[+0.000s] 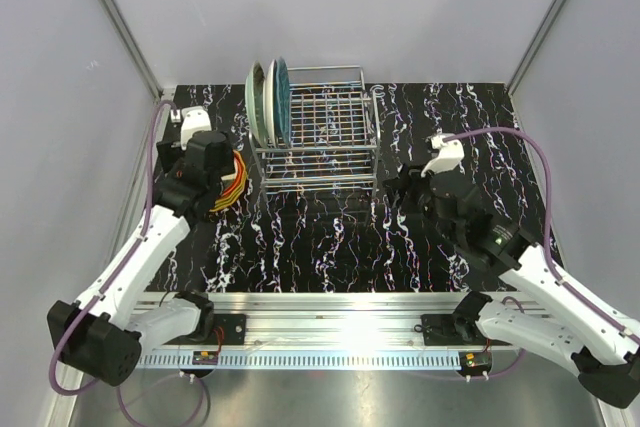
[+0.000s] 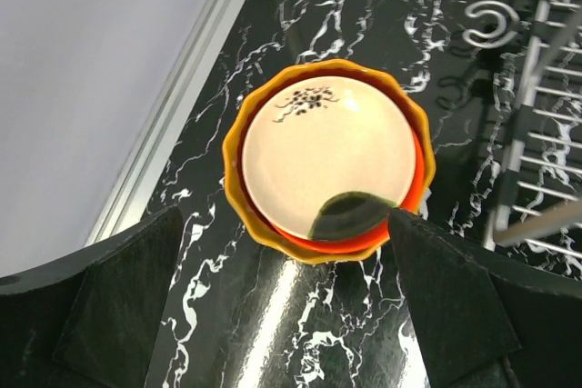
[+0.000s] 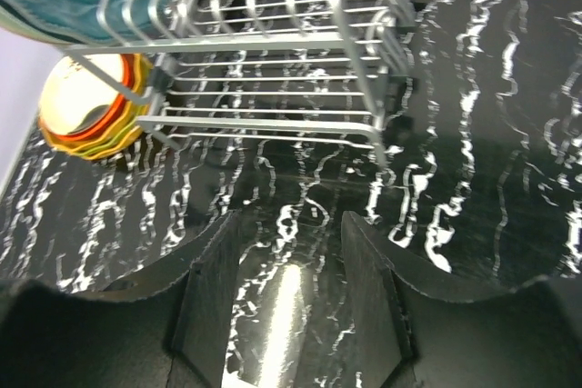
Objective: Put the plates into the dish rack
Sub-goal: Grab a plate with the left arm
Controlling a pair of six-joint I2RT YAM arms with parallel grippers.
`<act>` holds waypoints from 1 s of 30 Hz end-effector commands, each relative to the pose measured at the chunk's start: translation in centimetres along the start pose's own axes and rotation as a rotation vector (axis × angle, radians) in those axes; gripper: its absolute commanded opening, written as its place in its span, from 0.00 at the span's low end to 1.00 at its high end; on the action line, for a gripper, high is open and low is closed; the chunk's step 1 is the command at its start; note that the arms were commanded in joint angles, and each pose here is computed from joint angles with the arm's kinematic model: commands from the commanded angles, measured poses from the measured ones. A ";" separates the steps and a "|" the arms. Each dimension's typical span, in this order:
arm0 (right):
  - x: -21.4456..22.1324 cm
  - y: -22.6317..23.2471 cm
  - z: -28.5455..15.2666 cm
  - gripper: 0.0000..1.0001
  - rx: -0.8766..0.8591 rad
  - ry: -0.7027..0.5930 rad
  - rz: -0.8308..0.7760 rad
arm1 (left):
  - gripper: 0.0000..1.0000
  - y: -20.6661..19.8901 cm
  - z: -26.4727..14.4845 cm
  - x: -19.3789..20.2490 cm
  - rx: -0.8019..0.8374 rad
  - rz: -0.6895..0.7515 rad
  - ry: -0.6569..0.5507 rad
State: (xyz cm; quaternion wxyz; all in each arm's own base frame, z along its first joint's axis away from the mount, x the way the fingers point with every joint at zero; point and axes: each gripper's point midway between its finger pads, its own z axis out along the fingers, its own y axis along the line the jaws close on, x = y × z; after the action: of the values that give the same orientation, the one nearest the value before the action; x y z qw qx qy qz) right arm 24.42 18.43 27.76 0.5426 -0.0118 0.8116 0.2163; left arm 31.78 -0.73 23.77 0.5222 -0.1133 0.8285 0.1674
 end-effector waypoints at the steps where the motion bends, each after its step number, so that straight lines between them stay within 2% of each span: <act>1: -0.2 -2.1 -0.3 0.55 0.068 -0.043 0.005 | 0.99 0.5 0.3 -1.3 -0.008 -0.149 -0.012; 10: 2.0 -3.6 0.7 0.54 0.082 -0.001 0.005 | 0.99 -0.1 3.7 1.3 0.052 -0.230 0.128; 22: 2.3 -3.7 1.6 0.53 0.048 0.024 0.040 | 0.99 0.3 9.4 6.0 0.092 -0.347 0.360; 30: 2.2 -3.9 1.7 0.49 0.041 0.026 0.055 | 0.98 1.7 11.6 8.2 0.052 -0.380 0.444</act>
State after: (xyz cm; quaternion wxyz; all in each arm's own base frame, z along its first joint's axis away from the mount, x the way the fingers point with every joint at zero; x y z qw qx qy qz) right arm 25.50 15.67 22.86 0.5129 0.0143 0.8357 0.1956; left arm 35.16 5.02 10.44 0.3253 -0.2736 0.9041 0.0442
